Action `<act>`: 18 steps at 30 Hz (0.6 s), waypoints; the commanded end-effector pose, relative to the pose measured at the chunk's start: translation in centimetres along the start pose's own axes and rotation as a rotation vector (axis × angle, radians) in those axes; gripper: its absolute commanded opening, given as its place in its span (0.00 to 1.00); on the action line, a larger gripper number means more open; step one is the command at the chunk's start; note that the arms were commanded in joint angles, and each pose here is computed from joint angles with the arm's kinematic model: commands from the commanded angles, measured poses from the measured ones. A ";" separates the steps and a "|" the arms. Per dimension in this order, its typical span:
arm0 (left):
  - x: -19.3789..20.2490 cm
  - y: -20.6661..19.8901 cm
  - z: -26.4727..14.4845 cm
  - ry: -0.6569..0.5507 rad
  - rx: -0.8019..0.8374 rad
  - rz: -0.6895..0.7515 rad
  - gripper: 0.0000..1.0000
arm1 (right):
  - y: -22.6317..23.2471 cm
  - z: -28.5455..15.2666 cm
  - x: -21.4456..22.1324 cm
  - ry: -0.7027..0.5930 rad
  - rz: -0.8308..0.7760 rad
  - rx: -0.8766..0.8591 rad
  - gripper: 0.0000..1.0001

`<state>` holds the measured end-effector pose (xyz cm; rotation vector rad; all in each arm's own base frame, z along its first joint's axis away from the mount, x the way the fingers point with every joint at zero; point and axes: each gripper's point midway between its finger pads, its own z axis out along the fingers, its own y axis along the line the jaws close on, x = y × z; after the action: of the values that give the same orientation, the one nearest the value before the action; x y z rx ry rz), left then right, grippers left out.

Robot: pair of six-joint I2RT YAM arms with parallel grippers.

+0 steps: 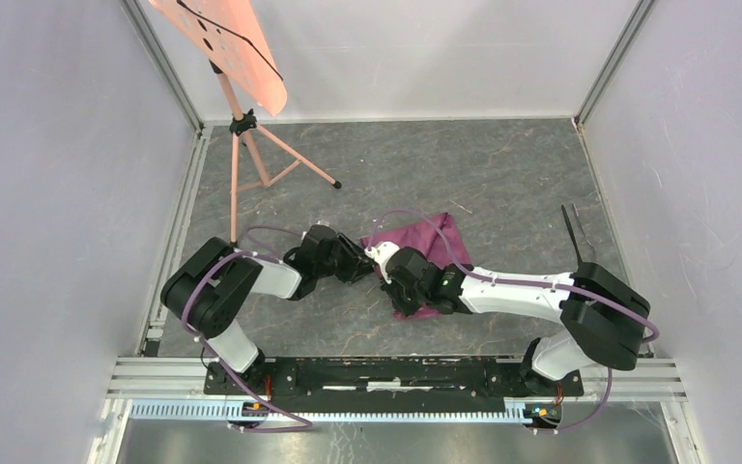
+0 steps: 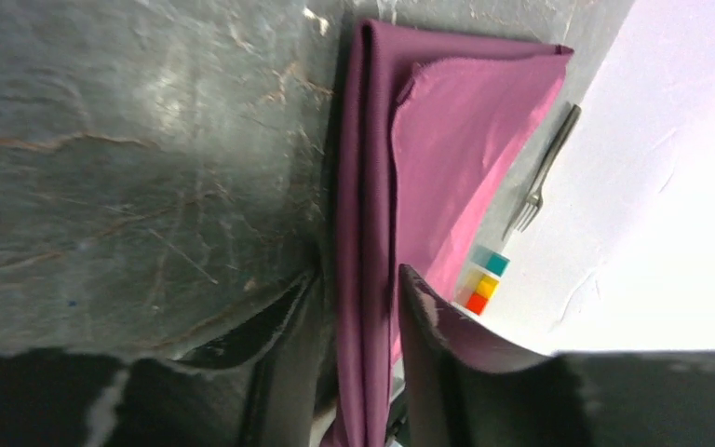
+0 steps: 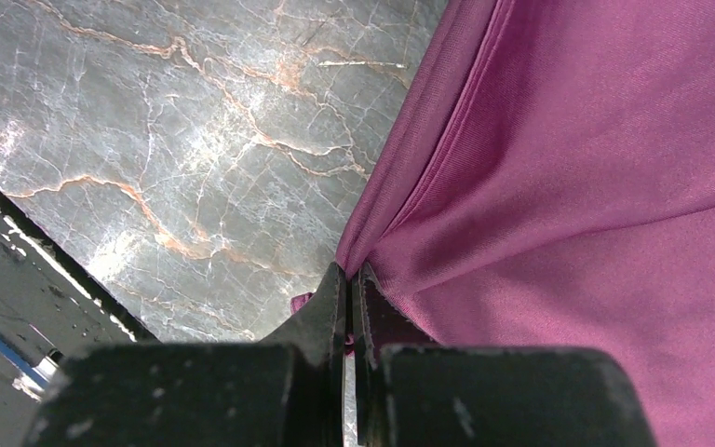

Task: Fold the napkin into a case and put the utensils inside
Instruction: Pick up the upper triangle-folded napkin from the center of the board, then turn over the upper triangle folded napkin at the center of the board.

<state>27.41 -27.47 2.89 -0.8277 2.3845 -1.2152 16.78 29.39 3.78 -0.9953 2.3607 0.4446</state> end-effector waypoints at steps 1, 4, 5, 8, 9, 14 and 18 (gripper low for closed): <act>-1.8 0.1 -0.4 -0.109 -0.013 0.045 0.36 | 0.6 -0.7 -1.9 -0.074 -0.023 -0.041 0.00; -2.2 -0.1 -0.9 -0.119 -0.041 0.090 0.17 | 1.2 -0.8 -2.1 -0.076 -0.040 -0.069 0.00; -2.3 -0.1 -1.2 -0.118 -0.046 0.096 0.11 | 1.4 -0.9 -2.1 -0.076 -0.045 -0.077 0.00; -2.6 0.1 -2.8 -0.124 -0.083 0.105 0.02 | 2.4 -1.3 -2.8 -0.098 -0.072 -0.099 0.00; -2.8 0.4 -3.9 -0.131 -0.110 0.099 0.02 | 3.0 -1.5 -3.3 -0.109 -0.084 -0.110 0.00; -4.5 3.0 -13.9 -0.264 -0.347 0.055 0.02 | 10.9 -2.4 -6.1 -0.174 -0.108 -0.359 0.00; -6.4 1.7 -25.2 -0.498 -0.460 0.133 0.02 | 20.8 -5.0 -10.5 -0.277 -0.112 -0.699 0.00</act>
<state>23.24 -16.30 11.90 -0.9374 2.3120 -0.8143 11.85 38.70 9.09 -1.1832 2.1343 0.8247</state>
